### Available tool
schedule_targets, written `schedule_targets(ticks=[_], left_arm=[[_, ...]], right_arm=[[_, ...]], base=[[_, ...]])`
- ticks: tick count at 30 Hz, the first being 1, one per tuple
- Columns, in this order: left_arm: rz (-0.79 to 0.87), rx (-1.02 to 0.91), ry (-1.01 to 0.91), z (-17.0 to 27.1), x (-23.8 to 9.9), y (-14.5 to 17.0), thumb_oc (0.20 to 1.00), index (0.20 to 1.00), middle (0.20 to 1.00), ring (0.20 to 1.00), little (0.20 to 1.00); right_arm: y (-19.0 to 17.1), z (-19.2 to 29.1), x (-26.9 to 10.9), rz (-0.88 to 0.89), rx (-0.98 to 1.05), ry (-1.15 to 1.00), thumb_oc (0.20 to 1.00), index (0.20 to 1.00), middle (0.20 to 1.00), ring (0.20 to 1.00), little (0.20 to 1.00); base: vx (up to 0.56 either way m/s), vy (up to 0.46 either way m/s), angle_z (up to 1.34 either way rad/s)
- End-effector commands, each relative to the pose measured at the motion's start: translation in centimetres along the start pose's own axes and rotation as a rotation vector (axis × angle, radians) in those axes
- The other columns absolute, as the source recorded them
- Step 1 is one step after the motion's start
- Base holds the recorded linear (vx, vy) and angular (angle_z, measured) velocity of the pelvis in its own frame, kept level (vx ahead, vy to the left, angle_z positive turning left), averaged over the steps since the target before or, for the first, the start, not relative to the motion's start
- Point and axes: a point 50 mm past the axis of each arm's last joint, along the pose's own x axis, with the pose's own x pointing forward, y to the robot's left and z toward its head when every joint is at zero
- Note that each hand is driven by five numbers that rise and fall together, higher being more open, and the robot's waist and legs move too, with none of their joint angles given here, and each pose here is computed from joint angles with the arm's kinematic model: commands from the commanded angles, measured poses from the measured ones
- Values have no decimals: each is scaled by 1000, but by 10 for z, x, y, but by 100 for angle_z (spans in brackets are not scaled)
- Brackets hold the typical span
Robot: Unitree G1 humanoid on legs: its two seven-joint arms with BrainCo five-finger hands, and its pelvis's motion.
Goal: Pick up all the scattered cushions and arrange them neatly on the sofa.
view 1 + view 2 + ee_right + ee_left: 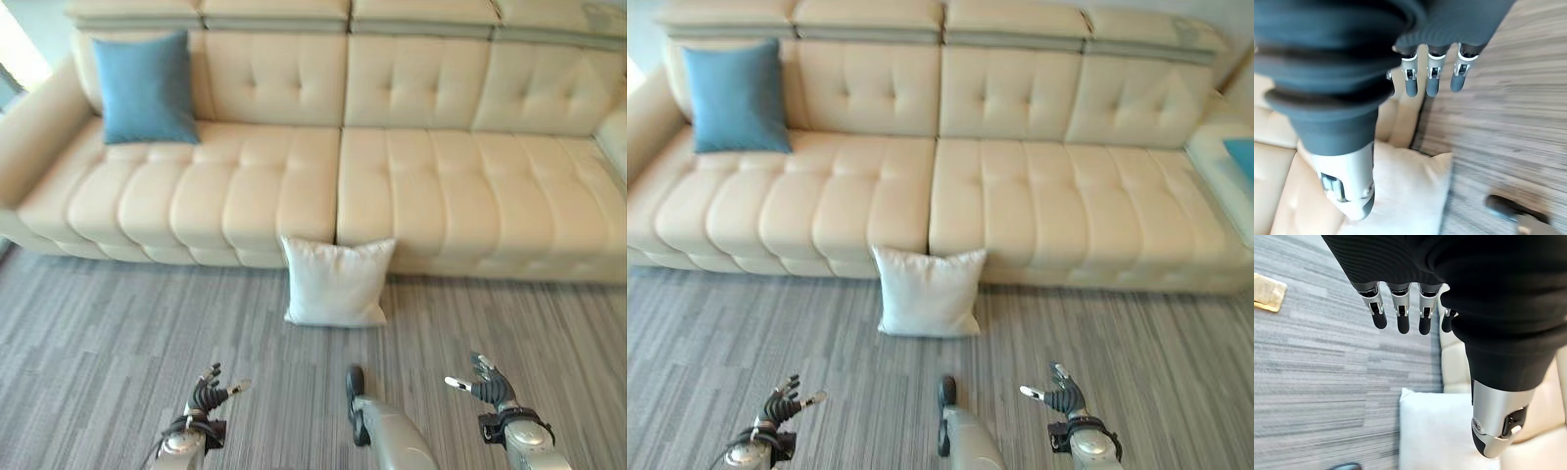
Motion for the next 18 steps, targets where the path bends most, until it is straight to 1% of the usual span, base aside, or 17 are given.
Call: schedule_targets(ticks=[1, 8, 13, 18], left_arm=[[-11, 38, -83, 21, 5, 5, 1000, 1000, 1000, 1000, 1000], [-34, 71, -96, 25, 6, 1, 1000, 1000, 1000, 1000, 1000], [-30, 83, -99, 26, 5, 3, 1000, 1000, 1000, 1000, 1000], [-13, 97, -74, 21, 5, 9, 1000, 1000, 1000, 1000, 1000]], right_arm=[[-22, 32, 6, -73, -6, -129, 1000, 1000, 1000, 1000, 1000], [-32, 28, 4, -108, -27, -112, 1000, 1000, 1000, 1000, 1000], [-32, 29, 6, -118, -38, -103, 1000, 1000, 1000, 1000, 1000], [-21, 33, 8, -83, -47, -119, 1000, 1000, 1000, 1000, 1000]], base=[[242, -69, -26], [210, 38, -22], [217, 171, -14], [166, 207, -37]])
